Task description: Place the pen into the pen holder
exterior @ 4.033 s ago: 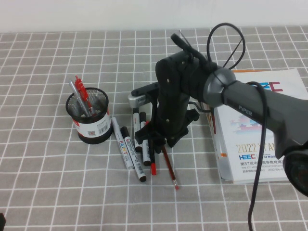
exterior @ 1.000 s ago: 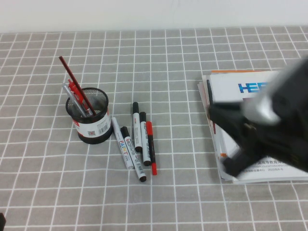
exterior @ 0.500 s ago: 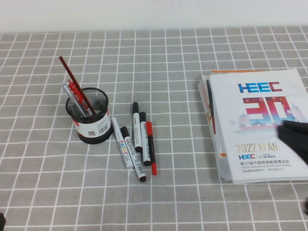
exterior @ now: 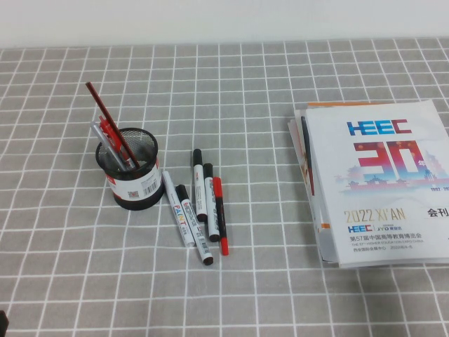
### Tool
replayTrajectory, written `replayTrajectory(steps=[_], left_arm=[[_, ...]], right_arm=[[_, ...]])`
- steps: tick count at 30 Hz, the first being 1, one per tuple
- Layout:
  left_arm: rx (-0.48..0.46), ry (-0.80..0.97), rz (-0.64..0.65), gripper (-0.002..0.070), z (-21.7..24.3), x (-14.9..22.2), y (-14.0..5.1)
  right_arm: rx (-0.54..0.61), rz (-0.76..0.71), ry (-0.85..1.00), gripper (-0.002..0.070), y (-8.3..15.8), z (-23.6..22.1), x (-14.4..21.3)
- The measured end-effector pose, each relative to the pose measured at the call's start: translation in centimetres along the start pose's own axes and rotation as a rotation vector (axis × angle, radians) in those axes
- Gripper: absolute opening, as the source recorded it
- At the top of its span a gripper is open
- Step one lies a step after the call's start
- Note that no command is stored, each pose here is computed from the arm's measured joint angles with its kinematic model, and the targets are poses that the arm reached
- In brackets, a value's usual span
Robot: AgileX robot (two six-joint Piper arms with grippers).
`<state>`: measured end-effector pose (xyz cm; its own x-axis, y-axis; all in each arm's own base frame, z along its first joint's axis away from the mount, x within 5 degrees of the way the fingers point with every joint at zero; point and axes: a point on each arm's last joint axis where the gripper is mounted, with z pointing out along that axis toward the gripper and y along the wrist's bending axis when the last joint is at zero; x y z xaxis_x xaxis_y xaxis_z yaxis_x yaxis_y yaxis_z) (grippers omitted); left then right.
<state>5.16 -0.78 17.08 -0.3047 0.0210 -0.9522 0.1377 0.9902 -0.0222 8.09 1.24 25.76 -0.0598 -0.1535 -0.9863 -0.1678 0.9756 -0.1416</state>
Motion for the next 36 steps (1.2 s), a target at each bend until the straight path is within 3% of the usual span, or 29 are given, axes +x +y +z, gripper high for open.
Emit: replayTrajectory(steps=[7,21,36], left_arm=[[0.000,0.000,0.000,-0.0006,0.0,0.0,0.0],[0.000,0.000,0.000,-0.0006,0.0,0.0,0.0],[0.000,0.000,0.000,-0.0006,0.0,0.0,0.0]], right_arm=[[0.167,0.020,-0.038,-0.0012,-0.6,-0.8,3.7],[0.189,0.177,-0.064,-0.0012,-0.3,-1.5,6.0],[0.173,0.227,0.221,-0.0012,0.5,-2.2,8.8]])
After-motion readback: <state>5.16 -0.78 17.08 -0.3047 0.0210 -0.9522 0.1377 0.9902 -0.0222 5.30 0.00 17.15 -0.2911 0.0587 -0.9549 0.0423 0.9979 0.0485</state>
